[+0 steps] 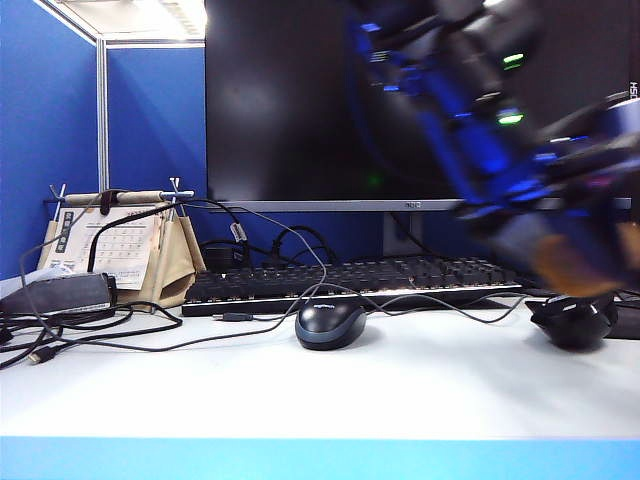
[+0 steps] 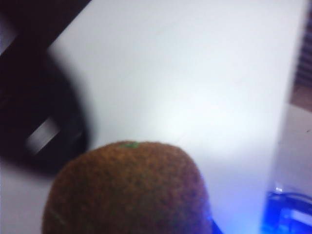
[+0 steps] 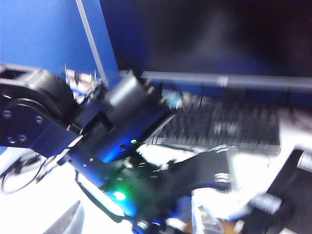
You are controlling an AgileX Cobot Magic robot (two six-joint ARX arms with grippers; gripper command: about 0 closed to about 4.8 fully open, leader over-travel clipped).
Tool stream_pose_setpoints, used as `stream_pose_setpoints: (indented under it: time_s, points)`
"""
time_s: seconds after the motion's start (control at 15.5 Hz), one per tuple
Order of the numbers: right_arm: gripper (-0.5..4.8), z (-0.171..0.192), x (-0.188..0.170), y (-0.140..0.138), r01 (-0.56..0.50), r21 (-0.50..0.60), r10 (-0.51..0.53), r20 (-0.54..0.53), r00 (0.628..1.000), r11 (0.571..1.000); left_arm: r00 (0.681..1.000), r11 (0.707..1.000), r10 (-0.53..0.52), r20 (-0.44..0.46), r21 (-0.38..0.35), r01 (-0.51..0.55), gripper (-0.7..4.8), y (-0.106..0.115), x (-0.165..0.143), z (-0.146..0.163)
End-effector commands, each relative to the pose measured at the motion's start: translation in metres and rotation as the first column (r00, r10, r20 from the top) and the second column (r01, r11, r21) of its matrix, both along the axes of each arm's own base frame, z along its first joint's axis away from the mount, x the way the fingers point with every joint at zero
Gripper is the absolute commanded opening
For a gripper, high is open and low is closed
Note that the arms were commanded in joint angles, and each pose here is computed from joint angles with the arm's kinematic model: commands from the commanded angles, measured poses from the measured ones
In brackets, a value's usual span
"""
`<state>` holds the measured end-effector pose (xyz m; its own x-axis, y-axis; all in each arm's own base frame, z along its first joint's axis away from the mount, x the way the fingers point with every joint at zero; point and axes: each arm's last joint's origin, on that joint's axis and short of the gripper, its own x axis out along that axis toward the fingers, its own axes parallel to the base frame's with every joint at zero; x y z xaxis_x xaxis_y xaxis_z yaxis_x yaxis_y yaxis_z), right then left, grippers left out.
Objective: Pick up the kiwi and place it near the upside-down mouse.
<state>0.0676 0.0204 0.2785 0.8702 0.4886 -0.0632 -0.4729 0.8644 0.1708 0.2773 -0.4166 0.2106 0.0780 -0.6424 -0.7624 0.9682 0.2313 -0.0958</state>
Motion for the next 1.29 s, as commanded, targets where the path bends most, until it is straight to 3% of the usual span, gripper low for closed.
stream_pose_setpoints:
  time_s: [0.06,0.32,0.71,0.77,0.84,0.9,1.09,1.29]
  points:
    - [2.83,0.0,-0.001,0.0,-0.013,0.007,0.014,-0.013,1.0,1.0,0.999,0.999,-0.038,-0.009,0.001,0.038,-0.06,-0.015,-0.013,-0.01]
    - [2.83,-0.001,-0.004,0.0,-0.023,0.008,0.023,-0.011,1.0,1.0,1.0,0.991,0.005,-0.013,0.135,-0.004,-0.06,-0.013,-0.01,-0.041]
    - [2.83,-0.001,-0.005,0.0,-0.013,0.002,0.013,-0.01,1.0,1.0,1.0,0.993,-0.01,-0.028,0.115,0.013,0.06,-0.017,-0.012,-0.043]
    - [2.83,-0.001,-0.005,0.0,-0.013,0.002,0.013,-0.011,1.0,1.0,1.0,0.993,-0.009,-0.027,0.116,0.012,1.47,-0.017,-0.012,-0.043]
    - [2.83,-0.002,-0.005,0.0,-0.013,0.002,0.013,-0.014,1.0,1.0,1.0,0.993,0.0,-0.02,0.121,0.003,2.36,-0.016,-0.012,-0.044]
    - [2.83,-0.002,-0.005,0.0,-0.013,0.001,0.013,-0.017,1.0,1.0,1.0,0.992,0.005,-0.013,0.126,-0.003,2.65,-0.016,-0.011,-0.044]
    - [2.83,-0.002,-0.005,0.0,-0.017,0.002,0.017,-0.018,1.0,1.0,1.0,0.991,0.015,-0.003,0.134,-0.014,4.51,-0.016,-0.011,-0.043]
    - [2.83,-0.002,-0.005,0.0,-0.019,0.0,0.019,-0.018,1.0,1.0,0.997,0.985,0.064,0.036,0.156,-0.069,4.79,-0.012,-0.011,-0.032]
